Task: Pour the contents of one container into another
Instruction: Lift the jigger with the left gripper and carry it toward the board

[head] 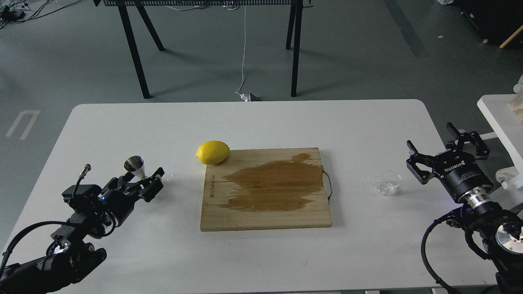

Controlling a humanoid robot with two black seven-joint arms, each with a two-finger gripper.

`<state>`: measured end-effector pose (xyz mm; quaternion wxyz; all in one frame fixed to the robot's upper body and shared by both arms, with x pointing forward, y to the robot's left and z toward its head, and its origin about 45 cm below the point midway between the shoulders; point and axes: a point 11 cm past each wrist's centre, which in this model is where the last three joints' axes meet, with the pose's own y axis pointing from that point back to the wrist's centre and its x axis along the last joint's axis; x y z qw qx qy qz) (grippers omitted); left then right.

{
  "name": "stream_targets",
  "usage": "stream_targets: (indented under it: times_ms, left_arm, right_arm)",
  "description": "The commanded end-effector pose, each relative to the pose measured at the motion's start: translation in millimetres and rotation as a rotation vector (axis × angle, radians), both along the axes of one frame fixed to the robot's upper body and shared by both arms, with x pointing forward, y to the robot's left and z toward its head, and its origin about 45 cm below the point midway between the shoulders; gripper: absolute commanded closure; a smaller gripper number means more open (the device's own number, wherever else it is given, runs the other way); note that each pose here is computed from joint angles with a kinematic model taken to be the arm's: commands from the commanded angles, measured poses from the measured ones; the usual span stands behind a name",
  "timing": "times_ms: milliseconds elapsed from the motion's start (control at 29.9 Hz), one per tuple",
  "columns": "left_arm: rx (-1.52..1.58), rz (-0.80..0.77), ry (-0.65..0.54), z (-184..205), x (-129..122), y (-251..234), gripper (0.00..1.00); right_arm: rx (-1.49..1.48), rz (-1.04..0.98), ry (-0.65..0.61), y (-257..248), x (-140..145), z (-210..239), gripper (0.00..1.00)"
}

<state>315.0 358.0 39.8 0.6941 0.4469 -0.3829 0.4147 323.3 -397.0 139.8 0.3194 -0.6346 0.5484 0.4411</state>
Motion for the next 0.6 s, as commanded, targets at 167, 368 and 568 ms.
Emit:
stream_targets:
  times_ms: [167,368,568]
  left_arm:
    - [0.047,-0.009,0.026,-6,-4,8,0.28]
    - [0.049,-0.007,0.03,-8,-5,8,0.43]
    - [0.066,0.003,0.038,-9,-6,14,0.62]
  right_arm:
    - [0.0,0.0,0.005,0,-1,-2,0.01]
    - [0.0,-0.001,0.006,0,-2,-2,0.01]
    - [0.0,0.0,0.008,0,-2,-3,0.01]
